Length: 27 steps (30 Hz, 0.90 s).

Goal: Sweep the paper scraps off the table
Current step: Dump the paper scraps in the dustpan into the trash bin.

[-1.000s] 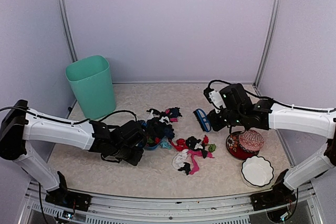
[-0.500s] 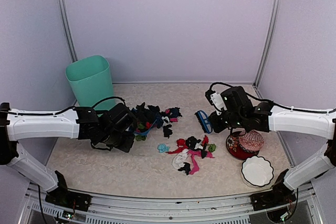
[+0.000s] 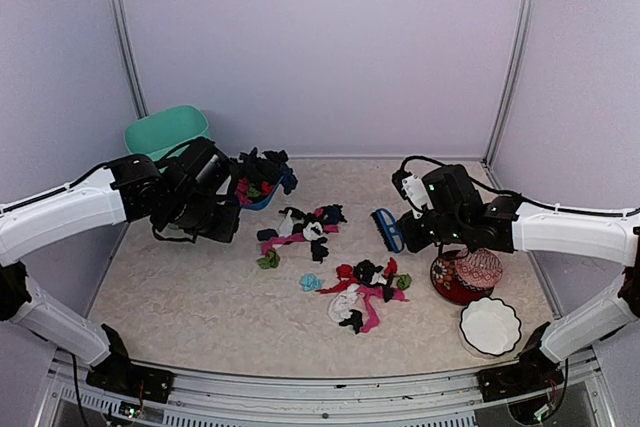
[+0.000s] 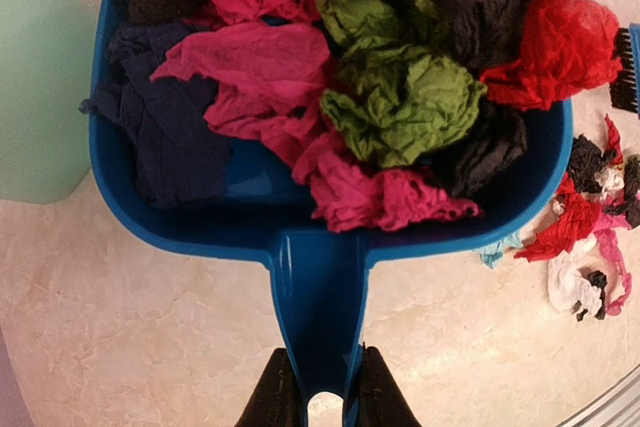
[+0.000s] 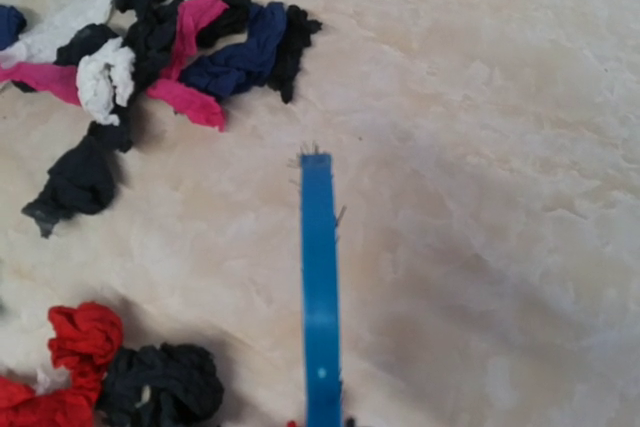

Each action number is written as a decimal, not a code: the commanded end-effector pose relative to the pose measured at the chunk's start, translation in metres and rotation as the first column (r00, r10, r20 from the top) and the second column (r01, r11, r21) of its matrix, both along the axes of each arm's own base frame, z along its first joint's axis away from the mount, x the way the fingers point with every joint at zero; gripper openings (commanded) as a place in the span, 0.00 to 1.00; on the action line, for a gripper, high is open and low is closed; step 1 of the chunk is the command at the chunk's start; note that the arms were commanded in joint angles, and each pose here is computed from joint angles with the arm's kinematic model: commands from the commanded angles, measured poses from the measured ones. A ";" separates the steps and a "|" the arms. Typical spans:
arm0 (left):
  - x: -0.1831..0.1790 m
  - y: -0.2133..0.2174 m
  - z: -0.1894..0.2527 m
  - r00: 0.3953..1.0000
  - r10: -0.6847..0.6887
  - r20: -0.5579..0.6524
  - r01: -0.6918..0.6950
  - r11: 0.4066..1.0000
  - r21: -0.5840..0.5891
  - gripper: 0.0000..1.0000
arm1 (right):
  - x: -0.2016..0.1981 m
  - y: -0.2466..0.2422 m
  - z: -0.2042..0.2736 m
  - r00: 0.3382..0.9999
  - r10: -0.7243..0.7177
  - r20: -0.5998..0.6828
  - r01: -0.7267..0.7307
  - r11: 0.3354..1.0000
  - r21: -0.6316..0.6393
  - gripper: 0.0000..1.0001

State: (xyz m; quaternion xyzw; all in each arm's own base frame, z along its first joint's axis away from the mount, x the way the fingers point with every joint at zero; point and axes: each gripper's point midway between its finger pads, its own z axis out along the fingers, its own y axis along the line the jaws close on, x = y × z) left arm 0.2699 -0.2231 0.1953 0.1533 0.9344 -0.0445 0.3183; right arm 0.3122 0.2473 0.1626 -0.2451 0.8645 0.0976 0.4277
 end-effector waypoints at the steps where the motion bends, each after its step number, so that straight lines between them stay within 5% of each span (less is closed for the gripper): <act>1: 0.010 0.012 0.027 1.000 0.001 0.008 -0.001 1.000 -0.011 0.00 | 0.003 -0.001 0.011 1.000 -0.010 0.028 0.009 0.999 0.041 0.00; 16: 0.067 0.062 0.105 0.992 0.097 0.081 -0.073 0.964 -0.254 0.00 | 0.005 0.008 0.003 1.000 0.014 0.005 -0.014 0.999 0.053 0.00; 27: 0.109 0.117 0.122 0.974 0.209 0.088 -0.153 0.891 -0.427 0.00 | 0.006 0.012 0.005 1.000 0.023 0.002 -0.023 0.998 0.059 0.00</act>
